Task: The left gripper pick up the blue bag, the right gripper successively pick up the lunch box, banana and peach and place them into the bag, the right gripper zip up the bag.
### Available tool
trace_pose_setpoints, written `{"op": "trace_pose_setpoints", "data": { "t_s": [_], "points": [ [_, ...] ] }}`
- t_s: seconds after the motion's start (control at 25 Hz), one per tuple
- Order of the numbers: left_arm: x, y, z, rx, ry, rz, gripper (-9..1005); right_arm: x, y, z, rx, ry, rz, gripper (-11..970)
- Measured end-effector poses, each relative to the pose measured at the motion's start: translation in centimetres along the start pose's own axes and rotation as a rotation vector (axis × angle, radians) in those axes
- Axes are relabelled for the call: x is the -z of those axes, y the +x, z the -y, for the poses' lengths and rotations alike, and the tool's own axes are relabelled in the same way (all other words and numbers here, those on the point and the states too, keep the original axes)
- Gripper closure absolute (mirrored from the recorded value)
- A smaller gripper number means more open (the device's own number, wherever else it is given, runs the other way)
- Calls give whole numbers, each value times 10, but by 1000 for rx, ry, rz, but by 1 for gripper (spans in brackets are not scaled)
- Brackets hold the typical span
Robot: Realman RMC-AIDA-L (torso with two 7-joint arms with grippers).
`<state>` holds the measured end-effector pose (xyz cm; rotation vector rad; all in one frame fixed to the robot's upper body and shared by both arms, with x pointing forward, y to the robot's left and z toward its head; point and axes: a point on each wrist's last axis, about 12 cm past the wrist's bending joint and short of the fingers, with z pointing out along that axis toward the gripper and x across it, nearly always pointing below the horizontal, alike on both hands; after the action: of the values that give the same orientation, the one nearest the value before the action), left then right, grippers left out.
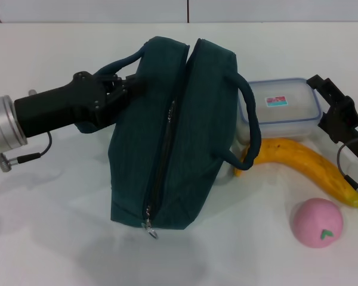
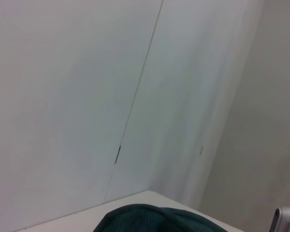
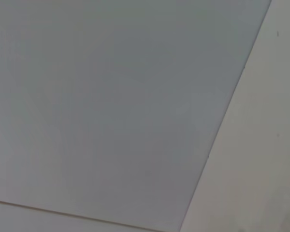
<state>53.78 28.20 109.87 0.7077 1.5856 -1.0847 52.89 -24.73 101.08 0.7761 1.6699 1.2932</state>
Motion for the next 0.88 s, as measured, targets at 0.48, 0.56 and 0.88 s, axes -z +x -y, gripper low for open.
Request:
{"op": "trace_pose_setpoints", "data": {
  "t_s": [0.48, 0.56, 0.88],
  "points": [
    [0, 4, 3, 13, 10, 14, 964, 1, -1, 0, -22, -2, 25, 105],
    [0, 4, 3, 9, 10, 14, 964, 0, 0, 0, -22, 0, 24, 105],
    [-1, 4, 2, -4, 10, 14, 965, -2, -2, -2, -30, -11, 38, 223]
  ]
}}
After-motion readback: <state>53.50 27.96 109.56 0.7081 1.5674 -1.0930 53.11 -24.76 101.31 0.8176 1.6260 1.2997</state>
